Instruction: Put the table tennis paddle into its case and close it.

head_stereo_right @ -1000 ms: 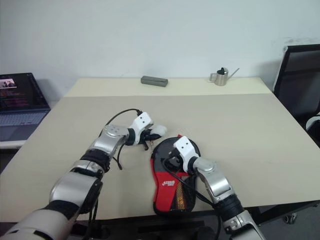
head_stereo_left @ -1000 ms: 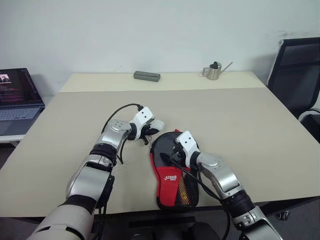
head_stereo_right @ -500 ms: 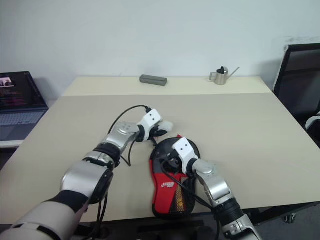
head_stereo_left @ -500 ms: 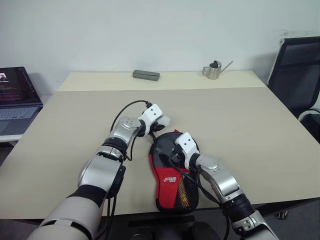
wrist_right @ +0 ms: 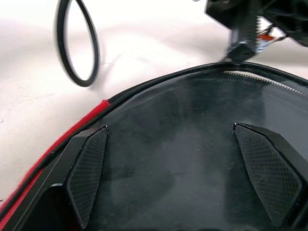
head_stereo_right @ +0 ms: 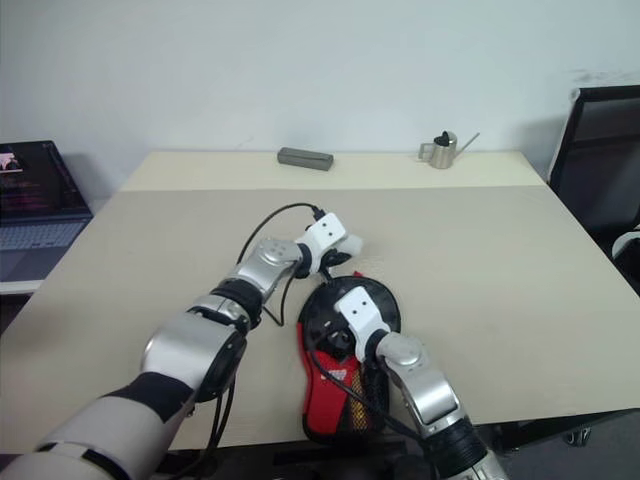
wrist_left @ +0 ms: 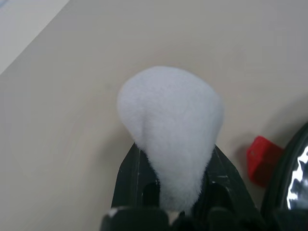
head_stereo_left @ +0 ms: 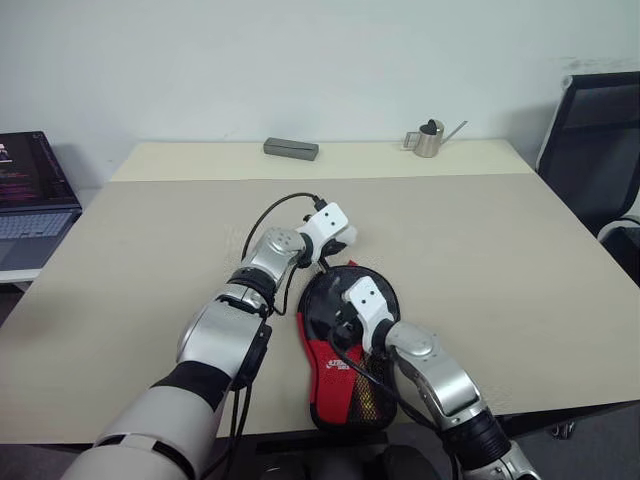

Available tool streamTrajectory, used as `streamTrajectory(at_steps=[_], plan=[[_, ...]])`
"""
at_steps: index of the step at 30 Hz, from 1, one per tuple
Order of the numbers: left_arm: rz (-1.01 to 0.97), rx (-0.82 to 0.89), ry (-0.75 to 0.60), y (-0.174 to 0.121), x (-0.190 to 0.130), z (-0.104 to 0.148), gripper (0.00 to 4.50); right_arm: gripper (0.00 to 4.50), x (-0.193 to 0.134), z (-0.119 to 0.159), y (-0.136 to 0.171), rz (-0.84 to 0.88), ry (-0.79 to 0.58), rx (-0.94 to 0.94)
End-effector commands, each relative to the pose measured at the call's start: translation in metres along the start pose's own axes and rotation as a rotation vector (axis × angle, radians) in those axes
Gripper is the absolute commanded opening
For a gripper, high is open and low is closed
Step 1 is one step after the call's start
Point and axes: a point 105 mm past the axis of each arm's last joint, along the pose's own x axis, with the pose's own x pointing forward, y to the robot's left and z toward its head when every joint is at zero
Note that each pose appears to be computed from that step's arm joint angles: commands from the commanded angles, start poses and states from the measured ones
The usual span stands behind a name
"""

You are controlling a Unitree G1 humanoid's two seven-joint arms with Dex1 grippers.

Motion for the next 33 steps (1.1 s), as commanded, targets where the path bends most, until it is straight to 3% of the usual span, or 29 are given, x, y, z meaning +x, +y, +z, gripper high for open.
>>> streamTrajectory(at_steps=[1, 19, 33], plan=[[0.031, 0.067, -0.073, 0.008, 0.002, 0.033, 0.45, 4.50, -0.010, -0.090, 0.032, 0.059, 0.336, 0.144], [-0.015, 0.183, -0.092, -0.031, 0.029, 0.068, 0.45, 4.50, -0.028, -0.098, 0.042, -0.008, 0.370, 0.169], [-0.201, 0.193, -0.002, -0.069, 0.036, 0.037, 0.45, 4.50, -0.025, -0.095, 0.040, -0.012, 0.356, 0.172]])
